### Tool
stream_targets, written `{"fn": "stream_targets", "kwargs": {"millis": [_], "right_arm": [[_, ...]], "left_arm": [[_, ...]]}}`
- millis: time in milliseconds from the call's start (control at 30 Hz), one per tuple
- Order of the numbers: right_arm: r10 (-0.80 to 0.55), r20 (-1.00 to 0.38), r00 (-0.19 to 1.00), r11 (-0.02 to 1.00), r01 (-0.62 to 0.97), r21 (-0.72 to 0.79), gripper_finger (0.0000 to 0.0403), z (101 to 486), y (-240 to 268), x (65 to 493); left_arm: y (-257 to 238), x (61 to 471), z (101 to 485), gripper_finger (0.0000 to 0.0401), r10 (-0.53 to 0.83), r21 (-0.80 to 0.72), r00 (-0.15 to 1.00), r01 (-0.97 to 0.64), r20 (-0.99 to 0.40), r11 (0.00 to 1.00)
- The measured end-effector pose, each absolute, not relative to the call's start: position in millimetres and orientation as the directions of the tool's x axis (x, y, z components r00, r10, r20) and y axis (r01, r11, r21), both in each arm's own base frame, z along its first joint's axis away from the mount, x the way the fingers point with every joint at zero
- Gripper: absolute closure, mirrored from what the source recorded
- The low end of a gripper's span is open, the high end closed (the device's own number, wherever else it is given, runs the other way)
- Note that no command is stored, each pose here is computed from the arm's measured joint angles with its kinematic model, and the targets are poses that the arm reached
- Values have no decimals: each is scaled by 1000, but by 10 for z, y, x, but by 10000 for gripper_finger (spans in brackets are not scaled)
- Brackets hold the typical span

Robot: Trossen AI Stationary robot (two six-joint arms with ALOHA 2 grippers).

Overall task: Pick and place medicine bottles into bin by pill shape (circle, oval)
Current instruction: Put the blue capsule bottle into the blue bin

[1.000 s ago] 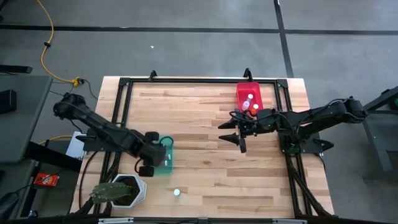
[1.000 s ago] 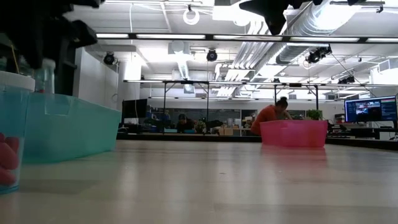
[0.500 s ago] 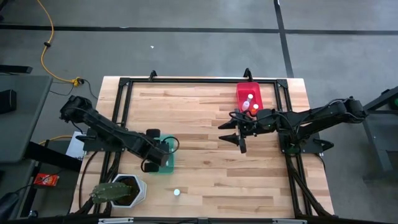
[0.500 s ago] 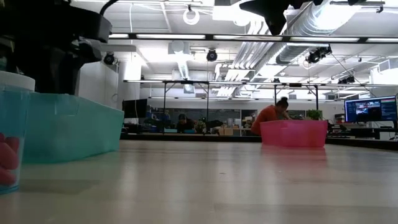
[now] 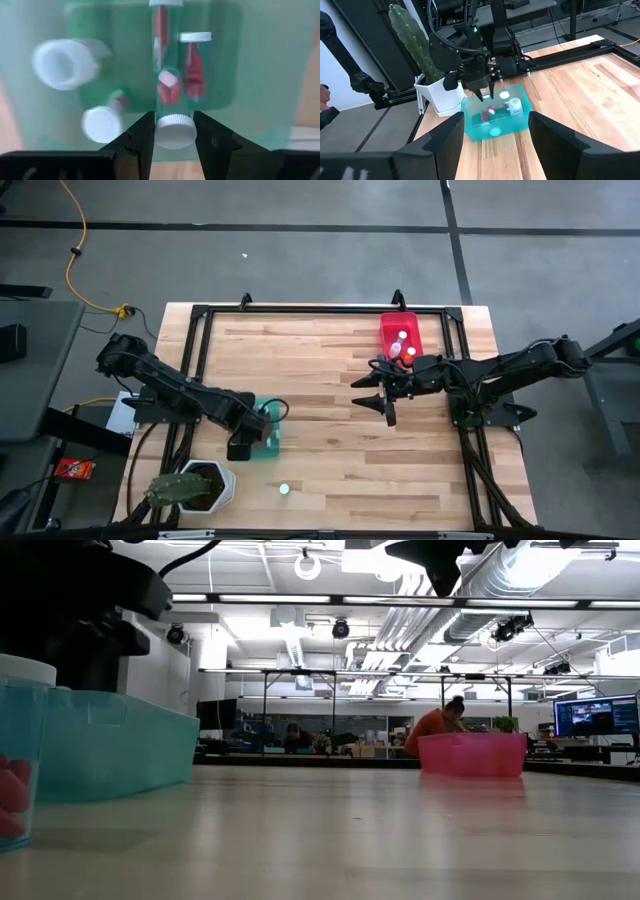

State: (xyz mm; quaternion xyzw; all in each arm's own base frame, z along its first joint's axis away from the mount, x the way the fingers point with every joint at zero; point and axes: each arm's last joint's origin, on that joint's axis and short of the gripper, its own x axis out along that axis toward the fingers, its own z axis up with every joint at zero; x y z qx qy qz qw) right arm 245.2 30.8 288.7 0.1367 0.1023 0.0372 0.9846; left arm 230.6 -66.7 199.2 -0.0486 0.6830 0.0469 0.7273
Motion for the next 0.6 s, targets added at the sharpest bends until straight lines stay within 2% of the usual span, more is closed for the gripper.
{"fn": "stream_targets", "kwargs": {"millis": [167,367,600], "right_arm": [[101,-192,976,960,-45,277,187,2886,308,2452],[101,-191,976,960,-45,277,187,2887,308,2452],[101,-191,976,960,-45,277,187,2887,308,2452]], "left_arm": [[-686,2304,1982,291,-72,-77,36,-171,-997,982],[-659,2311,1978,291,16,3,59,-213,-998,977],[-645,2324,1955,291,22,11,48,-219,-999,976]]}}
